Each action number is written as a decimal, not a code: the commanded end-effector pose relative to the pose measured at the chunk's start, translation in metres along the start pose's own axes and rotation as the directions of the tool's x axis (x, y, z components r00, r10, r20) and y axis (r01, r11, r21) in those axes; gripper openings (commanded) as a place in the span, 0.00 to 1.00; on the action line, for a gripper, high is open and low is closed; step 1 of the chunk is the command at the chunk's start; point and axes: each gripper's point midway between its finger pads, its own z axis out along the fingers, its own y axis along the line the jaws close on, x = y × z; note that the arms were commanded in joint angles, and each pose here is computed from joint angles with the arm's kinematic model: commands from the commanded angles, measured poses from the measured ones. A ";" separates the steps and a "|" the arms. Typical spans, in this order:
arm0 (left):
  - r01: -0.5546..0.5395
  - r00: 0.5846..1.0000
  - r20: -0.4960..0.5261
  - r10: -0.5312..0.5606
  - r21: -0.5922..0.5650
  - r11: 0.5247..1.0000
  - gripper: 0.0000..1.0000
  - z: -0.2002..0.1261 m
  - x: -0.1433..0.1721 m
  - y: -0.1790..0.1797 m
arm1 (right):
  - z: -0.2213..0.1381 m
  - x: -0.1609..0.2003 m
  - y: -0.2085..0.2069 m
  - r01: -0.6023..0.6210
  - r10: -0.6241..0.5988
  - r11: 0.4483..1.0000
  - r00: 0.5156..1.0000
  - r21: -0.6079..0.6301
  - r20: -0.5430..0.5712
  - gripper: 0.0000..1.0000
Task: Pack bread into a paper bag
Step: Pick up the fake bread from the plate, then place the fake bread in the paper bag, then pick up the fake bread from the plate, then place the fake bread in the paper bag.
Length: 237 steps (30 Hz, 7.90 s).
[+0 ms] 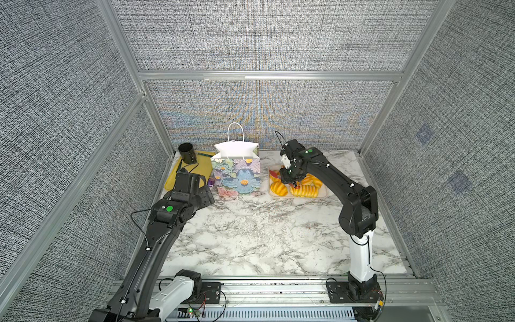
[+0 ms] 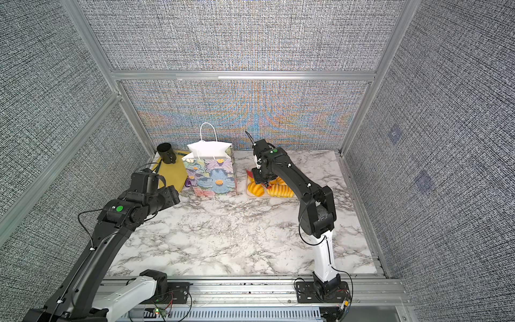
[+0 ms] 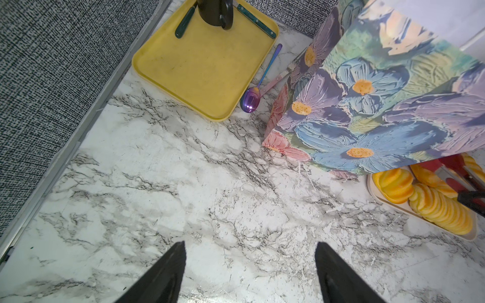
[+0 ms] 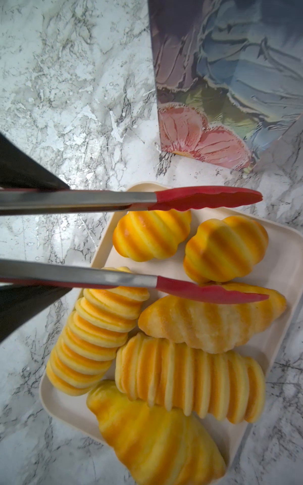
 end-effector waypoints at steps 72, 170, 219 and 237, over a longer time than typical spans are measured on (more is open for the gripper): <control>0.000 1.000 0.005 0.000 0.007 1.000 0.81 -0.001 -0.004 -0.003 | -0.225 -0.080 0.075 0.197 -0.046 0.961 0.803 -0.192 0.594 0.26; 0.003 1.000 0.010 -0.003 -0.010 1.000 0.84 -0.004 -0.006 0.001 | -0.008 0.088 0.017 0.020 -0.018 0.999 0.998 -0.045 0.054 0.44; 0.193 0.980 0.047 -0.194 0.025 0.981 0.85 0.029 -0.111 0.000 | -0.213 -0.037 0.033 0.048 0.043 0.988 0.834 -0.150 0.551 0.20; 0.456 0.889 -0.159 -0.429 0.394 0.798 0.02 0.104 -0.196 -0.011 | -0.225 -0.061 0.101 0.235 -0.090 0.955 0.812 -0.181 0.577 0.20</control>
